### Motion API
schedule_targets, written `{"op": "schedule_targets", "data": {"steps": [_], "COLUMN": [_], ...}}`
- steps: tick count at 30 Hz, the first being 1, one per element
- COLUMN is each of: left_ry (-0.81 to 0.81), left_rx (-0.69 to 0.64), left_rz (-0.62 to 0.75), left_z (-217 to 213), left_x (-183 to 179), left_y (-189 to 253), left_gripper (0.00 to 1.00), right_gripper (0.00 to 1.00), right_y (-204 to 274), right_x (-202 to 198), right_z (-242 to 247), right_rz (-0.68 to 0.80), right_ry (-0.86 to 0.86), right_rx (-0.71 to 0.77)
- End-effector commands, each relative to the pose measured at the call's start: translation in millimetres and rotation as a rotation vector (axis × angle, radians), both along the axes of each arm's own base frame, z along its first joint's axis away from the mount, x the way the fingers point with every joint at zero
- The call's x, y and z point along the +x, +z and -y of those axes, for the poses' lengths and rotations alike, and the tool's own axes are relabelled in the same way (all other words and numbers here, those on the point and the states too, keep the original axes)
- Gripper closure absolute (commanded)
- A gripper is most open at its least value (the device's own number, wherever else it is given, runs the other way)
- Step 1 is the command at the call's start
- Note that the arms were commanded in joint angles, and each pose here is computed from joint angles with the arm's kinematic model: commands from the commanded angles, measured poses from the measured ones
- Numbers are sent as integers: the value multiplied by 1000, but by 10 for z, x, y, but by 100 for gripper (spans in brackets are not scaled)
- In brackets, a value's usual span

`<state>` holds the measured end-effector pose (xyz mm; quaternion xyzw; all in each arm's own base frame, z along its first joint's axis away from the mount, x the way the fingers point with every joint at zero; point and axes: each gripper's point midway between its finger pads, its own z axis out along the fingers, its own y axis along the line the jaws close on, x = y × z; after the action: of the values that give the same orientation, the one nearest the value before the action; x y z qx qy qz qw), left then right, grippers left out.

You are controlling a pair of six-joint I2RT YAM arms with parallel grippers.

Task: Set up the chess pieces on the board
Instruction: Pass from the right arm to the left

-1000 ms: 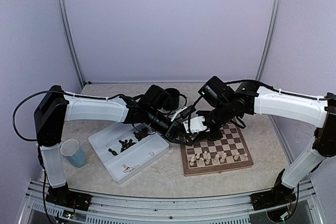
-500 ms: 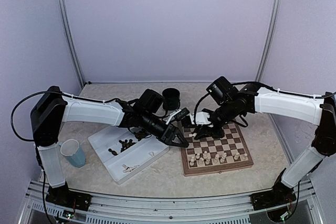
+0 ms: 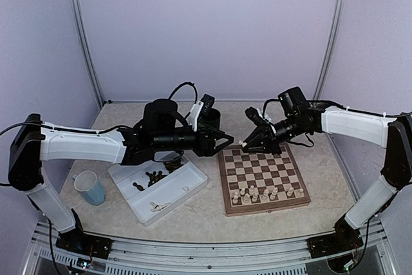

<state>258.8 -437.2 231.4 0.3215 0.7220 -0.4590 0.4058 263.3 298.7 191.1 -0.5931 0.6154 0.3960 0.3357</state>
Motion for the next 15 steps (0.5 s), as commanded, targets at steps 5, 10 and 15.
{"op": "schedule_targets", "data": {"steps": [5,10,15], "left_ry": [1,-25,-49], "left_rx": [-162,-158,-147], "left_rz": [78,46,19], "left_z": [303,362,416], "left_x": [57,21,16], "left_y": [352,263,203], "left_gripper": [43,51,65], "right_gripper": [87,86,86], "right_y": [202,213,217], "right_x": [-50,-56,-58], "right_z": [-68,-63,-63], "right_rz": [-119,-116,-119], "right_ry": [39,37,37], "right_rx": [124,125,126]}}
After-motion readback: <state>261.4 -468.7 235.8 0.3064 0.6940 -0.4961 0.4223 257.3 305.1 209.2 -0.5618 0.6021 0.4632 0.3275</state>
